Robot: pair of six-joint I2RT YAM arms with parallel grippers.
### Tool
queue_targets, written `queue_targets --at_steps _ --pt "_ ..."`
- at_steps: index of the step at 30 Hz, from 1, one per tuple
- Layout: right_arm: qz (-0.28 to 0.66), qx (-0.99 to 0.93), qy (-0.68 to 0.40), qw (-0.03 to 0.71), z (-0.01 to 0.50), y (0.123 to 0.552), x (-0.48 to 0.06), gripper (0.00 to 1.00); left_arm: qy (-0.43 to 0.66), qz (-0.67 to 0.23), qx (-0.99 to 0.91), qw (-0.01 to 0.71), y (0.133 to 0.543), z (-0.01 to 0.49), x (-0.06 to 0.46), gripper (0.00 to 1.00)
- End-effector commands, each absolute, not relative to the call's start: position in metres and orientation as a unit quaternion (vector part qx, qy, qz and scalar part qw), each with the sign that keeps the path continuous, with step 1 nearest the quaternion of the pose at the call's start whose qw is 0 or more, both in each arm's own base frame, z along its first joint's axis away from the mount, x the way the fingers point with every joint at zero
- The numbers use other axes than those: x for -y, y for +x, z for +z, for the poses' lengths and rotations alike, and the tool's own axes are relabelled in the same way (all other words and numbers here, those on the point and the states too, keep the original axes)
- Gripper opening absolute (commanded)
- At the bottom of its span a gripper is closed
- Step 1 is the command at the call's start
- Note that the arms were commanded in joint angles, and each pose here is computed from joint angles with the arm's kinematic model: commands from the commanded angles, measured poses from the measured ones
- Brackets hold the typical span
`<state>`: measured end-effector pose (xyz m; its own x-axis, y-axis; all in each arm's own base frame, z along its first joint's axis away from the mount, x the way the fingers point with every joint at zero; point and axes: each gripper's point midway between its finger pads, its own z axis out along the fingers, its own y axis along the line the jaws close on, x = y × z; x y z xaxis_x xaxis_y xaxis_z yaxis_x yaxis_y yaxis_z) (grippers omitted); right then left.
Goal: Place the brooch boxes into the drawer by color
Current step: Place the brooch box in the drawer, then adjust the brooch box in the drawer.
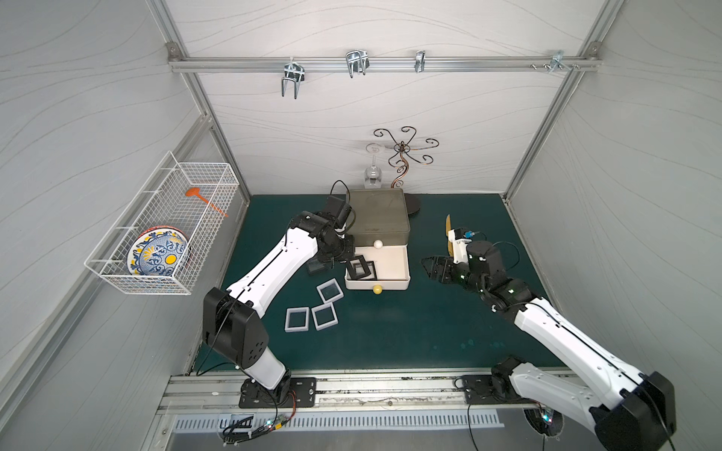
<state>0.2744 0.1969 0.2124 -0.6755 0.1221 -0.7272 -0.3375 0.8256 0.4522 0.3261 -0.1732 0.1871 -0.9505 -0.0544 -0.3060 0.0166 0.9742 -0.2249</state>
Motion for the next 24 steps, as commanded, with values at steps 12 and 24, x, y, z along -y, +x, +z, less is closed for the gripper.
queue_targets --at_steps 12,24 --pt "0.293 -0.862 -0.074 0.406 0.219 0.271 -0.2 0.85 -0.026 -0.083 -0.975 0.204 0.333 0.211 0.144 0.12" --pt "0.29 -0.867 -0.072 0.399 0.21 0.27 -0.2 0.85 -0.027 -0.114 -0.982 0.149 0.337 0.163 0.166 0.0"
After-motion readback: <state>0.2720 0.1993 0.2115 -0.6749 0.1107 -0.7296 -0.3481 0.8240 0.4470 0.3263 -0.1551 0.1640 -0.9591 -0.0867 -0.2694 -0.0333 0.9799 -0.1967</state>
